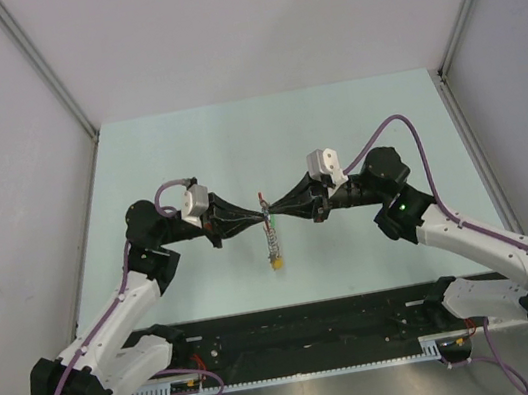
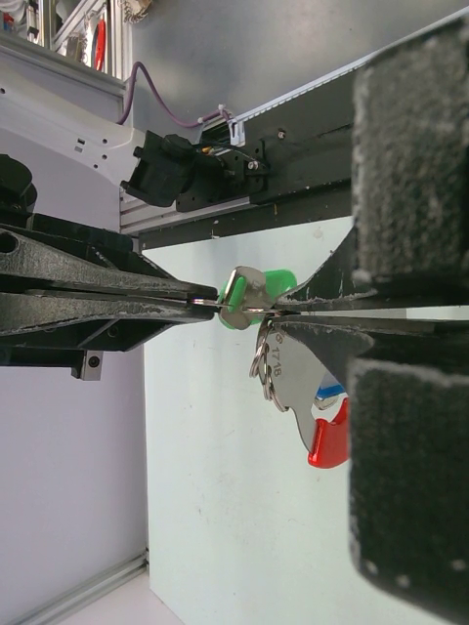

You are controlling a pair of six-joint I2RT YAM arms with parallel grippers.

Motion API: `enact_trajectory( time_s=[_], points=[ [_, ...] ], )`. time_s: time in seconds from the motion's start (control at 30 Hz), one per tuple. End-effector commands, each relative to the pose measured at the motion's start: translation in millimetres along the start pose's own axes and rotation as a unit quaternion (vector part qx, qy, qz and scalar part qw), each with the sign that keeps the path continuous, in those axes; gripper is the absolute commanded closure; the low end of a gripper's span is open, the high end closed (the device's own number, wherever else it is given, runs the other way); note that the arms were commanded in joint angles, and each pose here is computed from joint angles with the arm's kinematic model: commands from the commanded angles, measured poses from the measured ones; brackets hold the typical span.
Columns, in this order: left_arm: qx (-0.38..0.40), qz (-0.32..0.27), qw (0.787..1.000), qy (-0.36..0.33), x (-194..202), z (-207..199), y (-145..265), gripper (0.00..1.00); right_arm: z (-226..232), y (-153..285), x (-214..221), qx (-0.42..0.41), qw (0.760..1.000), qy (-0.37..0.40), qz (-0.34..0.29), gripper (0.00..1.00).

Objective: Put the keys on the keyring

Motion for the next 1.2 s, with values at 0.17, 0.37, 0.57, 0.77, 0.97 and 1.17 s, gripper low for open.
enact_trajectory(
  time_s=[0.17,0.37,0.57,0.77,0.97,1.17],
  points=[
    [0.006,-0.016,0.999,-0.031,-12.6,-1.1,-1.9,1.0,-0.5,-5.7,-21.4,-0.008,0.999,0.021,-0.026,1.0],
    [0.006,-0.016,0.999,-0.031,-12.7,-1.7,-1.7,0.99,0.0,-5.9,-20.6,-0.009,0.999,0.019,-0.025,1.0],
    [0.007,-0.017,0.999,-0.031,-12.9,-2.0,-1.6,1.0,0.1,-6.7,-18.9,-0.009,1.0,0.017,-0.022,1.0],
    [0.008,-0.018,0.999,-0.033,-13.1,-2.5,-1.6,1.0,-0.9,-6.6,-18.3,-0.003,1.0,0.018,-0.02,1.0],
    [0.007,-0.018,0.999,-0.033,-13.3,-2.7,-1.4,1.0,-1.3,-6.2,-19.6,0.0,1.0,0.019,-0.022,1.0],
    [0.0,-0.019,0.999,-0.029,-13.5,-1.1,-1.6,0.99,-0.5,-6.2,-19.1,-0.003,1.0,0.019,-0.021,1.0]
  ],
)
Point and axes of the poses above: each gripper's point midway between its finger pads, its own y axis back along the fingers, its own z axis along the line the jaws close on, x = y × z, the point moved 5 cm from there along y, back along the fingers, and after that the axes turned 3 degrees about -y, right-handed, at the moved point
